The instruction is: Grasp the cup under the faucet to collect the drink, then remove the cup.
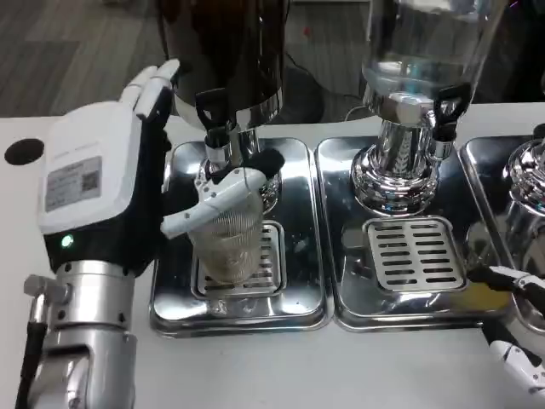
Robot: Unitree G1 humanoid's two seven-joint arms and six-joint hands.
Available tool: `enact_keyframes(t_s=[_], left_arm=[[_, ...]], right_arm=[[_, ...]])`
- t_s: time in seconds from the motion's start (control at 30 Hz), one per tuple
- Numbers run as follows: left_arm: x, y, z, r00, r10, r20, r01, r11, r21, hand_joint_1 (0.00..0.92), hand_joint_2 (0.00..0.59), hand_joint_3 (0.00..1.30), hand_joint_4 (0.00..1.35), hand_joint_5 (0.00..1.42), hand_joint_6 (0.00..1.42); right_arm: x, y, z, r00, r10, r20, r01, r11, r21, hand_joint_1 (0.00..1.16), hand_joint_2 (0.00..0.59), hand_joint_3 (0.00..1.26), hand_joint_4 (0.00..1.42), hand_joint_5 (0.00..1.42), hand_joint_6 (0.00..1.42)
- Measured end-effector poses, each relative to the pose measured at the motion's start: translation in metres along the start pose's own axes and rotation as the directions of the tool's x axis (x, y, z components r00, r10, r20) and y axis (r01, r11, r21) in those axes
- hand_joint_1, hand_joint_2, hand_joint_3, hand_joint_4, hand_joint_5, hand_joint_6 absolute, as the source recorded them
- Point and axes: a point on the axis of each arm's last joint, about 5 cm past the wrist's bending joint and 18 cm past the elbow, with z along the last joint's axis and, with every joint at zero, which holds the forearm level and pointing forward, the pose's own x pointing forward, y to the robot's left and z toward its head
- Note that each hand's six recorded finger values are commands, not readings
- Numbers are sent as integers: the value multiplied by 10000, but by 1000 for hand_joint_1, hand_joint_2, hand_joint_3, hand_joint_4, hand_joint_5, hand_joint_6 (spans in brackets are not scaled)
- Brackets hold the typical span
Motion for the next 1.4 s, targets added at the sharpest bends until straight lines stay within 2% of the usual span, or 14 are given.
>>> enact_keyframes(t_s=[0.5,1.1,1.4], left_arm=[[83,-8,155,9987,-409,317,435,9952,-872,19,20,316,256,704,872],[-17,59,153,9981,-435,428,475,9943,-954,19,20,341,298,728,890],[-77,132,75,9981,-500,347,525,9958,-750,19,21,342,299,728,882]], right_arm=[[-89,-15,-15,9996,-149,-219,152,9998,102,539,390,293,190,194,25],[-88,-10,-17,9997,-140,-187,143,9998,154,537,390,273,187,194,45],[-87,31,-5,9997,-183,-139,187,9994,300,536,391,266,183,194,45]])
